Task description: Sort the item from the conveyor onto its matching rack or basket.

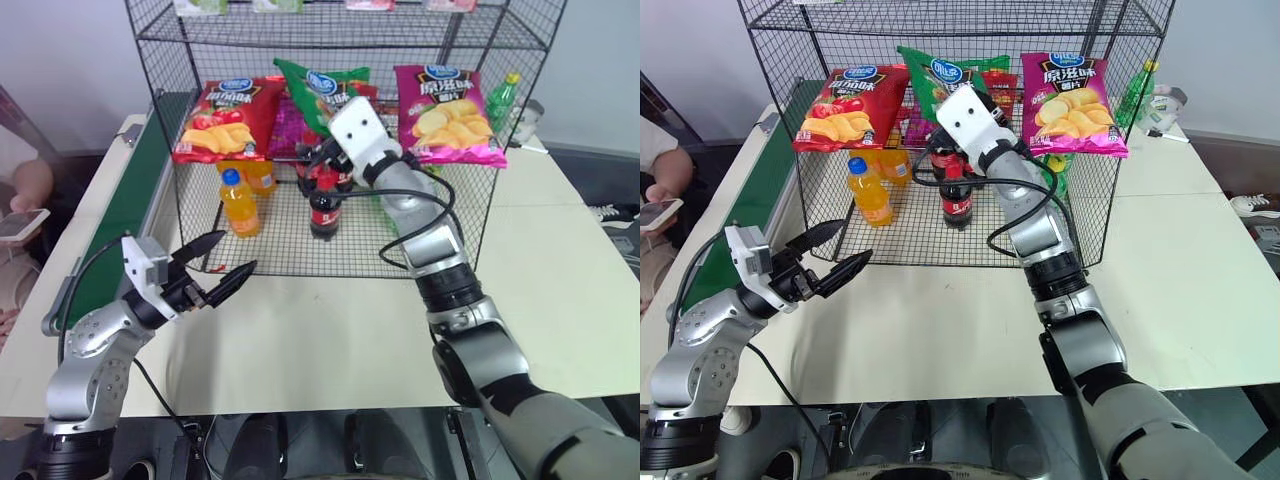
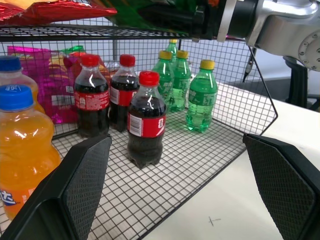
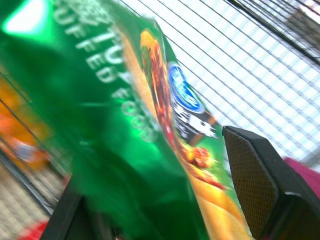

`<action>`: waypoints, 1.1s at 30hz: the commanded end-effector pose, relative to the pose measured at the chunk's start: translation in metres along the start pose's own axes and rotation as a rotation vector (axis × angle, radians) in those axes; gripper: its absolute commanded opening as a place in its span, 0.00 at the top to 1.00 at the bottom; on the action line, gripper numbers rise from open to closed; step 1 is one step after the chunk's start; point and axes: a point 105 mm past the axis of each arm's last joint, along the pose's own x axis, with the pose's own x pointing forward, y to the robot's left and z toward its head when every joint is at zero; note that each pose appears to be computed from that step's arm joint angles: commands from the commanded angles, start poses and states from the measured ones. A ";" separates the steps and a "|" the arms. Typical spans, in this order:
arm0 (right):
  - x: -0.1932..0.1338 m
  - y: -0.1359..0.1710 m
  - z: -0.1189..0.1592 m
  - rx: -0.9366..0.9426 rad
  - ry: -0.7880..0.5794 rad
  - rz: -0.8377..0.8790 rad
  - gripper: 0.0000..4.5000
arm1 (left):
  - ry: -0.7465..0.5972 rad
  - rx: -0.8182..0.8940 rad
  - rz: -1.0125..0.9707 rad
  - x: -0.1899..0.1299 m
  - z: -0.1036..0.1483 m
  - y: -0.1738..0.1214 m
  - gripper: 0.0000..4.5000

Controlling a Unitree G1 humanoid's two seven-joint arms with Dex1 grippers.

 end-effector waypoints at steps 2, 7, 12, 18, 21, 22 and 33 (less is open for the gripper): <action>-0.010 -0.007 0.044 0.090 -0.156 0.024 0.35 | -0.004 0.044 -0.023 0.000 0.008 -0.007 0.00; -0.016 0.004 0.056 0.185 -0.190 0.106 0.35 | 0.009 0.050 -0.038 0.001 0.005 -0.009 0.00; -0.026 0.019 0.069 0.281 -0.246 0.223 0.35 | 0.009 0.057 -0.044 0.003 0.006 -0.008 0.00; -0.048 0.031 0.084 0.404 -0.312 0.388 0.35 | 0.013 0.063 -0.047 -0.001 0.008 -0.008 0.00; -0.065 0.021 0.088 0.522 -0.361 0.418 0.35 | 0.020 0.069 -0.036 -0.005 0.010 -0.005 0.00; -0.073 0.017 0.087 0.579 -0.366 0.435 0.35 | 0.022 0.074 -0.030 -0.007 0.012 -0.004 0.00; -0.166 -0.014 0.017 0.514 -0.165 0.564 0.23 | 0.047 0.068 0.151 -0.064 0.054 0.035 0.00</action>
